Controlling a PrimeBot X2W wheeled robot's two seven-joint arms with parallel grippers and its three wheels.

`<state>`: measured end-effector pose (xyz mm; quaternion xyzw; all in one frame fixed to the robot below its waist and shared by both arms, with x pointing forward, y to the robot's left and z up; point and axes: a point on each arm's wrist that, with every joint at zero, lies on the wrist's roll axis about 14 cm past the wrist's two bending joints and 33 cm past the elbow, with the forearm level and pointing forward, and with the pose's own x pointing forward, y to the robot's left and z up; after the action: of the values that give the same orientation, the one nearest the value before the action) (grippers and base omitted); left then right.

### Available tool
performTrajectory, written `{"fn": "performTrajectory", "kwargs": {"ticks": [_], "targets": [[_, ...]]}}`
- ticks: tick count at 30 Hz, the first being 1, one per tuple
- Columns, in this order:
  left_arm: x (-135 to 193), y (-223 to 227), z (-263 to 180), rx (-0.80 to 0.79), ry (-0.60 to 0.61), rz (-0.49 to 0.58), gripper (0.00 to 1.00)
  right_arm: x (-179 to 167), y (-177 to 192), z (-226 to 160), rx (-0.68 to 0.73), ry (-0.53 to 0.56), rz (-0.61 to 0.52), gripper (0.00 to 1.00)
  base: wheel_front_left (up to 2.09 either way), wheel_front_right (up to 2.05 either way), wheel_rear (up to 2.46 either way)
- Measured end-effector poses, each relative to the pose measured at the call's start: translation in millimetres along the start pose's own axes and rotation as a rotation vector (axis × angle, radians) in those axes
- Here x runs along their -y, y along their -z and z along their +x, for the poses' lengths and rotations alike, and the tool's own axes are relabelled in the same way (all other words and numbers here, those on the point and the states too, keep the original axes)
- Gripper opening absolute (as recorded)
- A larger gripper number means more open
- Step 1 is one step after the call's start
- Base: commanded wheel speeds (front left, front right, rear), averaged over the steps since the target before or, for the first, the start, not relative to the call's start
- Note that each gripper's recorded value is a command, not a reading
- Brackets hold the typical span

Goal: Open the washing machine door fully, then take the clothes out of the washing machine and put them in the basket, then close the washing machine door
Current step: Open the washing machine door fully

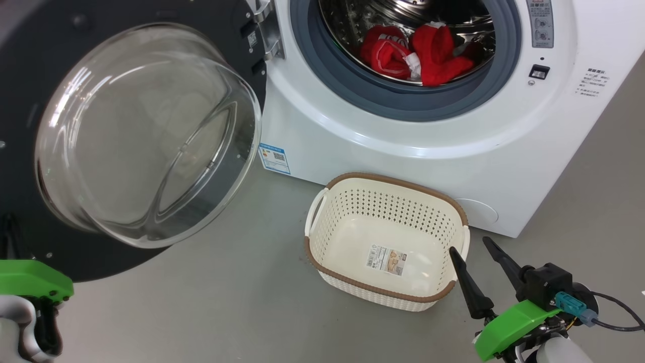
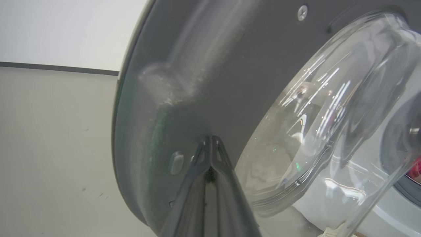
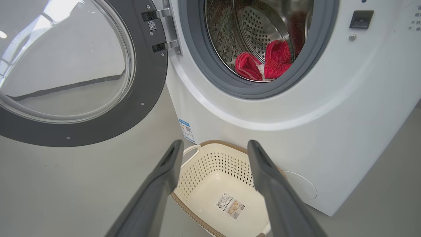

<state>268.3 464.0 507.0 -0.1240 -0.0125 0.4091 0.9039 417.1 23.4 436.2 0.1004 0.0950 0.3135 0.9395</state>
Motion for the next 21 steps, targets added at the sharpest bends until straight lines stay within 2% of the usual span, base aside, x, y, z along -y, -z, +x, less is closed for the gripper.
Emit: {"fn": "performTrajectory", "kwargs": {"ticks": [11,12,13,14,15,21], "targets": [[3,0,1,0.013,0.0,-0.007,0.0,4,-7,-5,0.016,0.018,-0.008,1.0,0.0,0.0,0.0],[6,-4,1,0.025,0.008,-0.01,0.04,5,-8,-5,0.019,0.02,-0.009,1.0,0.0,0.0,0.0],[9,-8,1,0.041,0.015,-0.009,0.28,5,-9,-6,0.022,0.023,-0.01,1.0,0.0,0.0,0.0],[13,-14,1,0.06,0.025,-0.006,0.71,5,-11,-7,0.026,0.026,-0.01,1.0,0.0,0.0,0.0],[17,-20,0,0.082,0.036,-0.002,1.0,5,-12,-8,0.031,0.029,-0.01,1.0,0.0,0.0,0.0],[58,-44,-14,0.19,0.172,0.015,1.0,11,-27,-15,0.077,0.068,0.002,1.0,0.0,0.0,0.0]]}}
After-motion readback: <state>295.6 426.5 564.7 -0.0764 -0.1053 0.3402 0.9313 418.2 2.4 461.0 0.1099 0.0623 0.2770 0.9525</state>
